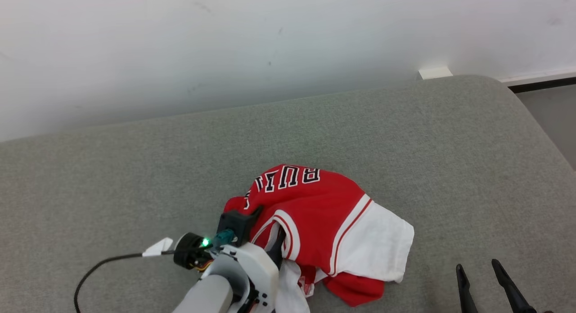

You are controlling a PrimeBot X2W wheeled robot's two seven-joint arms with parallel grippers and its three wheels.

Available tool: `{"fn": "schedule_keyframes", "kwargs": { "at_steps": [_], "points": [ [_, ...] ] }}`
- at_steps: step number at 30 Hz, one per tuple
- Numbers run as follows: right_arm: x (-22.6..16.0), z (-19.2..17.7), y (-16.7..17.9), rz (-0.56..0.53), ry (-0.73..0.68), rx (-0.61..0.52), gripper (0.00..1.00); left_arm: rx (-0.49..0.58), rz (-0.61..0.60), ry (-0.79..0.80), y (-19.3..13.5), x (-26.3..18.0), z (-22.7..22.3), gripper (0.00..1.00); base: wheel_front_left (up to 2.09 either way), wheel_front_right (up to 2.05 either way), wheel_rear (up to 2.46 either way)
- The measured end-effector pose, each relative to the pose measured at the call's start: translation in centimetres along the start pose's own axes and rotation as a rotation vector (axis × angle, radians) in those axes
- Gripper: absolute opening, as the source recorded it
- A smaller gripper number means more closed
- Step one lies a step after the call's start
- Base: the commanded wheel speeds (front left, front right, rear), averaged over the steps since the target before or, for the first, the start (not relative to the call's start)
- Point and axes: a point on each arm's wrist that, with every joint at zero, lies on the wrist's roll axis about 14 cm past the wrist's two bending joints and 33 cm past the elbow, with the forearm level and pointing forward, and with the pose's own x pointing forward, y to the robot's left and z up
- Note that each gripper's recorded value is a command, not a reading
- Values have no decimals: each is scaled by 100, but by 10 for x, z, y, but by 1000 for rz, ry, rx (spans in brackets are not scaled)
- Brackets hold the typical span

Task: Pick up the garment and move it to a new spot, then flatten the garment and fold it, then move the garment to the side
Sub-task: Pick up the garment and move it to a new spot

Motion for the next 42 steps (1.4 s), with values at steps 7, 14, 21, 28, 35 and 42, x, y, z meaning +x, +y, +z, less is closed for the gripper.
{"fn": "schedule_keyframes", "kwargs": {
  "at_steps": [7, 14, 21, 28, 35, 42],
  "points": [
    [1, 2, 10, 34, -10, 3, 100, 25, 85, -77, 38, -9, 50, 100, 0, 0, 0],
    [2, 2, 15, 51, -12, 4, 100, -11, 72, -177, 29, -21, 92, 100, 0, 0, 0],
    [0, 0, 13, 41, -4, 4, 100, -45, 19, -139, 6, -30, 82, 100, 0, 0, 0],
    [-3, 0, 8, 25, -4, 1, 100, -62, -9, -110, -7, -33, 72, 100, 0, 0, 0],
    [-6, -1, 5, 18, -2, -3, 100, -64, -18, -75, -12, -42, 58, 100, 0, 0, 0],
    [-6, -2, 7, 25, 4, -3, 100, -51, -6, -96, -7, -56, 68, 100, 0, 0, 0]
  ]
}}
